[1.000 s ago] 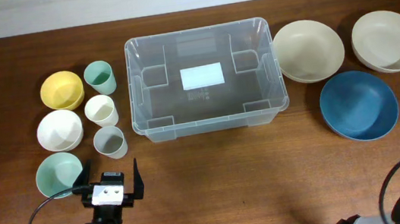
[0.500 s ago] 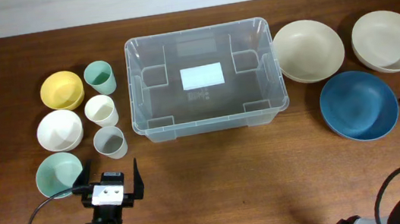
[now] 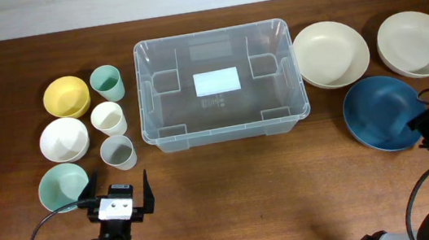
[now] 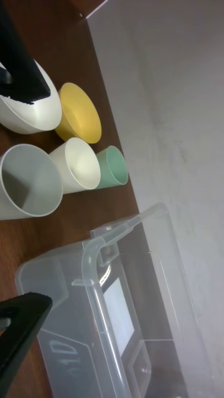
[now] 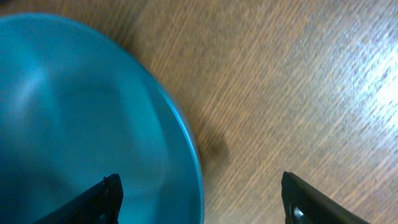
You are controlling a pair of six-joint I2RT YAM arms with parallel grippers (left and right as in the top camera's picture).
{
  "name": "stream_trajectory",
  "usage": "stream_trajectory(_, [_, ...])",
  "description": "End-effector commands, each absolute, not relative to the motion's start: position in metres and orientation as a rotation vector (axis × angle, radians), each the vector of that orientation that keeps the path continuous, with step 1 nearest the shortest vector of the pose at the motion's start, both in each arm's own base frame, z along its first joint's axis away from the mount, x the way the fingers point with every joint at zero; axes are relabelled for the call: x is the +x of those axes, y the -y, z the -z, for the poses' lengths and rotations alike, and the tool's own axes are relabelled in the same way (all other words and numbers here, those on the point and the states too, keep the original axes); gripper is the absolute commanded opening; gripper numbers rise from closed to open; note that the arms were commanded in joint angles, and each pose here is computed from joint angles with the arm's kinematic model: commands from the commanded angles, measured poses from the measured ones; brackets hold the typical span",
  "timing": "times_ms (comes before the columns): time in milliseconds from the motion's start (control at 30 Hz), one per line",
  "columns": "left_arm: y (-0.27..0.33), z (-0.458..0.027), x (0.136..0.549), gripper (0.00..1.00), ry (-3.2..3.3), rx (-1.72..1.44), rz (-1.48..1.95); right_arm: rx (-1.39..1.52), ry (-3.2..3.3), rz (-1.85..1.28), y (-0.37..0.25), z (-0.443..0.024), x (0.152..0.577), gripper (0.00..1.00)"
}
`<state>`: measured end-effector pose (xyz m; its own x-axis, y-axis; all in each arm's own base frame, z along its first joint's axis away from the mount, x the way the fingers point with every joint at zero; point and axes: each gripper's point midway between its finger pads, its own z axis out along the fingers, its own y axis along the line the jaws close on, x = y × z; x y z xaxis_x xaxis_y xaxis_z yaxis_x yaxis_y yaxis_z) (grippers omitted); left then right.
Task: Pack container
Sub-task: 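Close the right gripper on the dark blue bowl's rim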
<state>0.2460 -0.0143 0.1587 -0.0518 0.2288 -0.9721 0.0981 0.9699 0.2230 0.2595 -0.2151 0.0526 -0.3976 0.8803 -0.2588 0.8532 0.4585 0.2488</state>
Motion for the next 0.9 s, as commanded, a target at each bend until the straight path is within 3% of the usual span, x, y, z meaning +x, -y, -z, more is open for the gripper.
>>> stream_trajectory(0, [0.013, -0.156, 0.246, 1.0, -1.635, 0.253, -0.116, 1.47, -2.36, -0.119, 0.215, -0.048, 0.261, 0.77])
stream_trajectory(367, [0.013, -0.156, 0.246, 1.0, -1.634, 0.253, -0.117, 1.516, -2.44, -0.229, 0.204, -0.002, 0.267, 0.77])
stream_trajectory(633, [0.013, -0.156, 0.246, 1.0, -1.635, 0.253, -0.116, 1.516, -2.442, -0.231, 0.205, 0.003, 0.268, 0.74])
stream_trajectory(767, [0.013, -0.156, 0.246, 1.0, -1.634, 0.253, -0.117, 1.509, -2.432, -0.233, 0.207, 0.002, 0.271, 0.55])
stream_trajectory(867, [0.013, -0.156, 0.246, 1.0, -1.635, 0.253, -0.116, 1.507, -2.43, -0.238, 0.207, 0.002, 0.272, 0.52])
